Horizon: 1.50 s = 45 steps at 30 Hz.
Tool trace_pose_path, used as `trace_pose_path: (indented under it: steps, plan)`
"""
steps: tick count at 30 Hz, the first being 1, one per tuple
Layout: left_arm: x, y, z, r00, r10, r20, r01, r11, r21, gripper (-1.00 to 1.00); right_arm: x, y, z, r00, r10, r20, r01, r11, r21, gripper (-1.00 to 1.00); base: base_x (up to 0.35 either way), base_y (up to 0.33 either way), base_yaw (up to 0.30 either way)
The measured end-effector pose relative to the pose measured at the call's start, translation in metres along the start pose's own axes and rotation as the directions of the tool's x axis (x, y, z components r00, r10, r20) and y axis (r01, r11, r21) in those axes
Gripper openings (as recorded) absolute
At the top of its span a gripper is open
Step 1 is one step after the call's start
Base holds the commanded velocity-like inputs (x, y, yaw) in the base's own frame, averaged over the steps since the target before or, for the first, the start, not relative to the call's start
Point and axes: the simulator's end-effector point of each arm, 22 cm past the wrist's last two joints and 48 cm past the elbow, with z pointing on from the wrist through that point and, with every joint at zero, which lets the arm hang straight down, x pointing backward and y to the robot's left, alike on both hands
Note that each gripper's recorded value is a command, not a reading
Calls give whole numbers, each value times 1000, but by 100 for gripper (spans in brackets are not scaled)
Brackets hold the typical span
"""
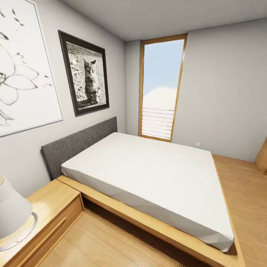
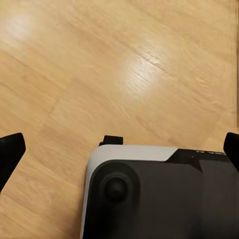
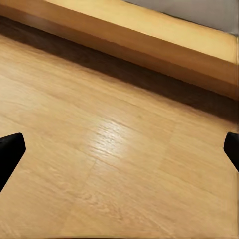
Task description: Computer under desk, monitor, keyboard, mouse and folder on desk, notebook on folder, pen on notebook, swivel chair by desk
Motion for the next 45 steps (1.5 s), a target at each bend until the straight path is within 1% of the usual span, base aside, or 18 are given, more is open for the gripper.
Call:
trace_pose_path:
  steps: [6, 9, 20, 24, 29, 45]
  plan:
    - [-2, 0, -7, 1000, -1, 0, 1, 1000, 0, 100, 5, 4, -9, 1000, -4, -21, 4, 1000, -7, 100, 0, 0, -292]
    - [-2, 0, -9, 1000, -1, 0, 1, 1000, -1, 100, 7, 5, -12, 1000, -13, -28, 13, 1000, -13, 100, 0, 0, -299]
    - [-4, 1, -9, 1000, 4, 8, -4, 1000, 1, 100, 5, 7, -12, 1000, -16, -12, 16, 1000, -18, 100, 0, 0, -300]
    - [-6, 1, -9, 1000, 5, 20, -5, 1000, 3, 100, 5, 12, -13, 999, -39, -9, 38, 999, -35, 100, 0, 0, -300]
    - [-7, 1, -9, 1000, 5, 24, -6, 1000, 3, 100, 4, 14, -13, 999, -52, -7, 51, 998, -43, 100, 0, 0, -300]
    - [-10, 0, -9, 1000, 6, 30, -6, 1000, 4, 100, 2, 15, -12, 998, -55, -1, 55, 997, -45, 100, 0, 0, -300]
